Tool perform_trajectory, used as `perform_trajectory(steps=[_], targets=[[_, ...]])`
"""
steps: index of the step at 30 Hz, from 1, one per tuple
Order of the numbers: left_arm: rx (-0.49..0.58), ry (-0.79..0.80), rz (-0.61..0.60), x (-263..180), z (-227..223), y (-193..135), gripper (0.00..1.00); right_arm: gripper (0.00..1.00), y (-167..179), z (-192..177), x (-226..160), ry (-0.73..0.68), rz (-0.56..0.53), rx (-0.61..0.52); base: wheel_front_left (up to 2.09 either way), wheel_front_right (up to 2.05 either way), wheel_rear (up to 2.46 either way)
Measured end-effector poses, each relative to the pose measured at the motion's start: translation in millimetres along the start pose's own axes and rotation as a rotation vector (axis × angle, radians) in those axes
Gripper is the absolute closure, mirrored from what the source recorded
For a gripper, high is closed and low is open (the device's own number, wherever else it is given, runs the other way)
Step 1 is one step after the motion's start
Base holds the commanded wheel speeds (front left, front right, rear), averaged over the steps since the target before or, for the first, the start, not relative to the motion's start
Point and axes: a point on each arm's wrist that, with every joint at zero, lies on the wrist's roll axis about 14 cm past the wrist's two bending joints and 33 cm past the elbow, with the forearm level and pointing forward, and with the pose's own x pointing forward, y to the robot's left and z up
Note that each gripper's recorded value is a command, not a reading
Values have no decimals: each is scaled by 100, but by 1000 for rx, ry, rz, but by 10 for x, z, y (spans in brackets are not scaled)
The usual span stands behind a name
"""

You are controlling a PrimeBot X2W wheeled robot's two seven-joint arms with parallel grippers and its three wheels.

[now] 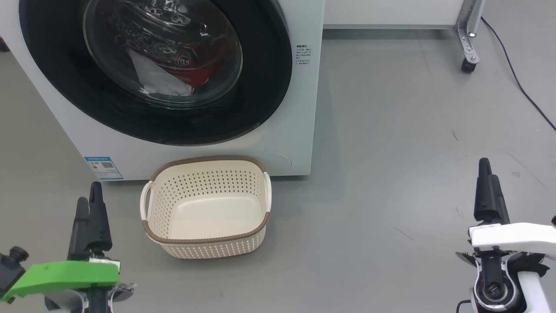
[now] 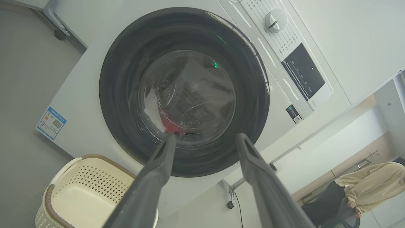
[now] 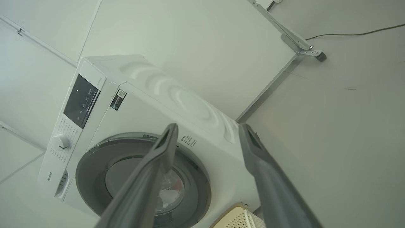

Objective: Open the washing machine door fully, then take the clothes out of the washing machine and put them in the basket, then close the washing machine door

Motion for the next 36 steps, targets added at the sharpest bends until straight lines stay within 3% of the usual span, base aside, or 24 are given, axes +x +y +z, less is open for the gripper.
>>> perform_trajectory(steps=[6, 18, 36], targets=[[89, -3, -21, 8, -13, -42, 0, 0, 71, -109, 1, 24, 25, -140, 0, 0, 0], [430, 58, -87, -14, -151, -62, 0, 0, 161, -141, 35, 2, 47, -395, 0, 0, 0], [765, 143, -203, -72, -511, -112, 0, 0, -69, -358, -54, 60, 20, -717, 0, 0, 0]])
